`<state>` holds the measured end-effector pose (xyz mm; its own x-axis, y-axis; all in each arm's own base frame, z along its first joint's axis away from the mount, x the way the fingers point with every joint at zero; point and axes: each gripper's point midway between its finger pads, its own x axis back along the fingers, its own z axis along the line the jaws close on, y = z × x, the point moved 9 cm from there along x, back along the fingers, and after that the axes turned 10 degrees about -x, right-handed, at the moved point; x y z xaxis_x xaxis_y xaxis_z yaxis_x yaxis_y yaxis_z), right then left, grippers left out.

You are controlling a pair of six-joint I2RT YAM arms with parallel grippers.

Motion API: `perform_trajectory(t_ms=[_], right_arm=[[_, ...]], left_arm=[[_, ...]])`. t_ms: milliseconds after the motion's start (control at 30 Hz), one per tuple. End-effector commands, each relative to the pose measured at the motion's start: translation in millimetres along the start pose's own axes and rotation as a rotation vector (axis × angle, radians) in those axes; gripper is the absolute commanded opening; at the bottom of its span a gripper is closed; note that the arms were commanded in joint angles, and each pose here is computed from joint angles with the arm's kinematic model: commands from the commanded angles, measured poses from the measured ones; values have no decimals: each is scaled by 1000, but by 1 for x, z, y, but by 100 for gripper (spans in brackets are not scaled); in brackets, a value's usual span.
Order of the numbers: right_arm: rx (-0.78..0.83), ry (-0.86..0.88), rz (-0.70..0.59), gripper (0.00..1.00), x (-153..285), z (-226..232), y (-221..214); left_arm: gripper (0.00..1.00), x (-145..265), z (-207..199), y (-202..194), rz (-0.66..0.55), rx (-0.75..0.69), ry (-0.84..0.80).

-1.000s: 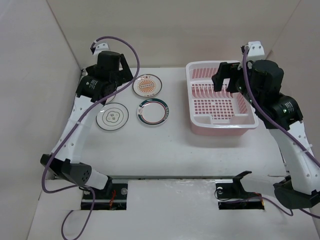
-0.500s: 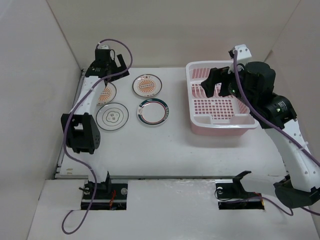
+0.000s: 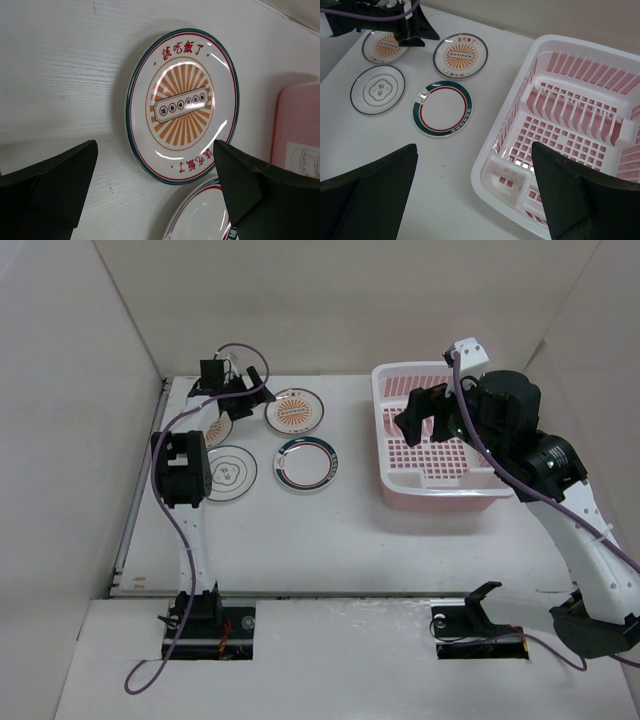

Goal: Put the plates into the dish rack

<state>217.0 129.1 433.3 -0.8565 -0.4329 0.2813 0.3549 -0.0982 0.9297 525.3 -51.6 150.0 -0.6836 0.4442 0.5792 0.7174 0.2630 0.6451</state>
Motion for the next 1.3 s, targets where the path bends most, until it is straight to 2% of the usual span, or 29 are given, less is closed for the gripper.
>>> perform_trajectory(t_ms=[0,167,333,467,500,533,833,967,1000,1133,1267], right_arm=[[15,7,-64,100,7,3,9],[26,2,-46,100,0,2,7],[28,5,-20,100,-12,3,5],[28,17,-20,100,-16,6,8],[29,24,-9,100,-19,7,7],[29,24,-9,100,-21,7,8],[30,31,1,100,-29,9,10],[30,28,11,100,-28,8,5],[30,28,11,100,-28,8,5],[30,30,2,100,-25,8,7],[31,28,13,100,-25,7,2]], left_arm=[[99,-3,-23,25,-76,-26,-105],[94,-24,-8,11,-9,21,-83],[94,-31,5,0,23,23,-5],[88,-33,12,-7,50,18,39],[86,-34,13,-10,58,21,41],[79,-34,13,-10,58,21,41],[76,-38,15,-18,78,27,1],[69,-41,15,-20,82,49,-9],[63,-40,13,-17,77,54,-19],[59,-43,15,-21,86,68,-16],[50,-47,19,-27,101,77,-11]])
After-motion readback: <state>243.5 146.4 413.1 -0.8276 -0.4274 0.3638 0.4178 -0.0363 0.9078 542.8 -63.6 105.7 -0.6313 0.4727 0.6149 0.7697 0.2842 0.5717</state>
